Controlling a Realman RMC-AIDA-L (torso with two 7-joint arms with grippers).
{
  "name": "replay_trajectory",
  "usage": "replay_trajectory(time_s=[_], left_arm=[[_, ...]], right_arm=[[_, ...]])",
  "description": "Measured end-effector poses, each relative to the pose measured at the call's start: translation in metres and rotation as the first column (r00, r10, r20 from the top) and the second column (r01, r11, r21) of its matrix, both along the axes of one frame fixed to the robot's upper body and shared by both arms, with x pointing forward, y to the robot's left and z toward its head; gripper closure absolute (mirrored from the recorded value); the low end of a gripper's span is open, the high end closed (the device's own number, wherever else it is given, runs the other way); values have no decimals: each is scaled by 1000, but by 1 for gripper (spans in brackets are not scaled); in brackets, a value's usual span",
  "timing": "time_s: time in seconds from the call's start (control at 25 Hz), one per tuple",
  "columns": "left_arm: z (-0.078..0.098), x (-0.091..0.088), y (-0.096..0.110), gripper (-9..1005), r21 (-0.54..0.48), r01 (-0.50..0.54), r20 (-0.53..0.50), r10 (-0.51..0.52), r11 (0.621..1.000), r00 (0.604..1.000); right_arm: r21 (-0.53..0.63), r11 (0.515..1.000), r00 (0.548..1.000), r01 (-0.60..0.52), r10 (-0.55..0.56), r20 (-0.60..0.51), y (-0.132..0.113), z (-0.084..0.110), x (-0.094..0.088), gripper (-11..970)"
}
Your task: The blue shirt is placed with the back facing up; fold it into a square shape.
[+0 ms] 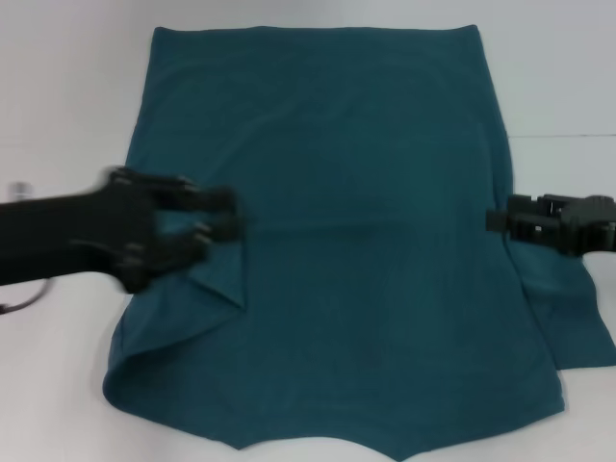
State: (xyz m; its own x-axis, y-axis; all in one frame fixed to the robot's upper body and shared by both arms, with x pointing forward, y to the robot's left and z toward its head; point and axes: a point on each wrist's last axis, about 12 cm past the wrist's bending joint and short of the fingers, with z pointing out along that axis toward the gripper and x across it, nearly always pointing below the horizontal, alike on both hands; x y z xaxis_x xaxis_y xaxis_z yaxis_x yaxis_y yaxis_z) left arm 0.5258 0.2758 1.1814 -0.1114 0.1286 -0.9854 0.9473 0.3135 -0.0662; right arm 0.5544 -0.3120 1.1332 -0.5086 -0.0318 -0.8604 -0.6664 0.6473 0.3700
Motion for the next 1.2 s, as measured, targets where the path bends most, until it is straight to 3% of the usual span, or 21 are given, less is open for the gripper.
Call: replay_trajectory(time_s=[0.12, 0.24, 0.32, 0.56, 0.68, 0.92, 1.04, 1.2], left_arm=[[-9, -15, 22, 662, -108, -27, -6, 27, 994, 1000], [-18, -23, 22, 708, -111, -59, 27, 62, 992, 998], [-25, -27, 21, 753, -103, -62, 39, 67, 993, 997], [-37, -27, 23, 807, -107, -100, 42, 105, 989, 994], [-43, -26, 22, 809, -101, -125, 40, 129, 987, 991], [-55, -20, 24, 809, -111, -197, 34, 201, 974, 979], [-57, -17, 24, 809, -101, -216, 34, 220, 971, 975], [-58, -15, 23, 809, -100, -222, 48, 227, 970, 973]], right_arm=[[12, 1000, 999, 27, -27, -29, 2, 15, 7, 386], [46, 993, 992, 104, -101, -79, 1, 41, 16, 387], [42, 992, 989, 121, -116, -92, 1, 49, 18, 387], [-181, 966, 957, 183, -217, -192, 18, 76, 29, 388], [-363, 908, 920, 208, -307, -242, 34, 81, 35, 389], [-588, 767, 857, 256, -462, -230, 45, 86, 39, 391], [-649, 714, 827, 263, -514, -229, 44, 84, 37, 391], [-674, 694, 798, 252, -543, -262, 41, 75, 29, 399]])
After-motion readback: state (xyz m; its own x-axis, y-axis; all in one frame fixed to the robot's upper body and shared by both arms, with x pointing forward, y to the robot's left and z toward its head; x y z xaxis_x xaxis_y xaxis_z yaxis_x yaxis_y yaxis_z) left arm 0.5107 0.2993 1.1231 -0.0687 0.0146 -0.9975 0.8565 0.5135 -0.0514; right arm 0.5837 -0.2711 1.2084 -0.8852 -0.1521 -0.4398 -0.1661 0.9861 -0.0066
